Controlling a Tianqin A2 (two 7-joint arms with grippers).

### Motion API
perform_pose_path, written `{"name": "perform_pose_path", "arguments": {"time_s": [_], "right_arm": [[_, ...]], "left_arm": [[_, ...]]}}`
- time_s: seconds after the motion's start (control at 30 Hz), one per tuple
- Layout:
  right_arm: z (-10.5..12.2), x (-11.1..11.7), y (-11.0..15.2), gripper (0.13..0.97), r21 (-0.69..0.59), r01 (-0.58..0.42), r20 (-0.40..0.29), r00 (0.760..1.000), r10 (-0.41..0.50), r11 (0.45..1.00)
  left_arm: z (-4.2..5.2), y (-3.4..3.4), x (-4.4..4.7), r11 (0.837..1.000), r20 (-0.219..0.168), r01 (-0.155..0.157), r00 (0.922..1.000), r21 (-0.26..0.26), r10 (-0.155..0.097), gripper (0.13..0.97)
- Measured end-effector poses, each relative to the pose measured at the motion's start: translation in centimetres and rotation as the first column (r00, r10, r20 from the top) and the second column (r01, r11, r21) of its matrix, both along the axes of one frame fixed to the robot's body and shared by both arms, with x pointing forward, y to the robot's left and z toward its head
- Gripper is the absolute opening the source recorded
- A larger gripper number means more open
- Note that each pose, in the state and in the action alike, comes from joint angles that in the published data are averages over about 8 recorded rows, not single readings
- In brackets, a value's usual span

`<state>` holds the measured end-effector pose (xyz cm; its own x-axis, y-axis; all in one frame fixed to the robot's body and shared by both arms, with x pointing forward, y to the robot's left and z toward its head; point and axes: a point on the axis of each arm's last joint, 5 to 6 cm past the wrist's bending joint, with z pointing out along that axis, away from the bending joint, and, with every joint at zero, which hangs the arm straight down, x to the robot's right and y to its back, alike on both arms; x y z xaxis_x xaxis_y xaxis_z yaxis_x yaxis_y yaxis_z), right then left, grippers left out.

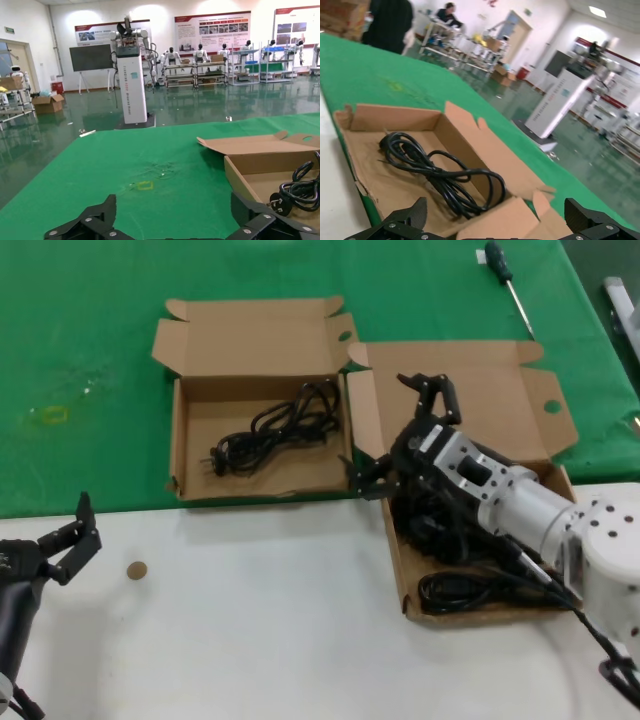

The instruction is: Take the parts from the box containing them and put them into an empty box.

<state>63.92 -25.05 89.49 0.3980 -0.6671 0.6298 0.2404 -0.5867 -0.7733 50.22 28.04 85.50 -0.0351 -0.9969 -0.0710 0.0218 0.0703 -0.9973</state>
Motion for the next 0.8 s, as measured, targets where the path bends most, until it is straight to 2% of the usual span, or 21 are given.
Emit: {"name": "perform_pose_path", "arguments": {"time_s": [0.03, 0.17, 0.4, 0.8], "right_arm": [[-0.2, -0.3, 0.0, 0.966, 0.017, 0.011, -0.003, 1.000, -0.011, 1.000], [-0.8, -1.5, -0.2, 0.966, 0.080, 0.054, -0.016, 0.998, -0.053, 0.995], [-1.9, -3.7, -0.6, 0.966, 0.192, 0.134, -0.045, 0.991, -0.128, 0.972], [-3.2, -7.7, -1.6, 0.966, 0.366, 0.270, -0.106, 0.963, -0.249, 0.890]], "left_arm": [[0.00, 0.00, 0.00, 1.000, 0.000, 0.000, 1.0000, 0.000, 0.000, 0.739], [0.00, 0.00, 0.00, 1.000, 0.000, 0.000, 1.0000, 0.000, 0.000, 0.739], [0.00, 0.00, 0.00, 1.000, 0.000, 0.000, 1.0000, 0.000, 0.000, 0.866], [0.00, 0.00, 0.00, 1.000, 0.000, 0.000, 1.0000, -0.001, 0.000, 0.957]]}}
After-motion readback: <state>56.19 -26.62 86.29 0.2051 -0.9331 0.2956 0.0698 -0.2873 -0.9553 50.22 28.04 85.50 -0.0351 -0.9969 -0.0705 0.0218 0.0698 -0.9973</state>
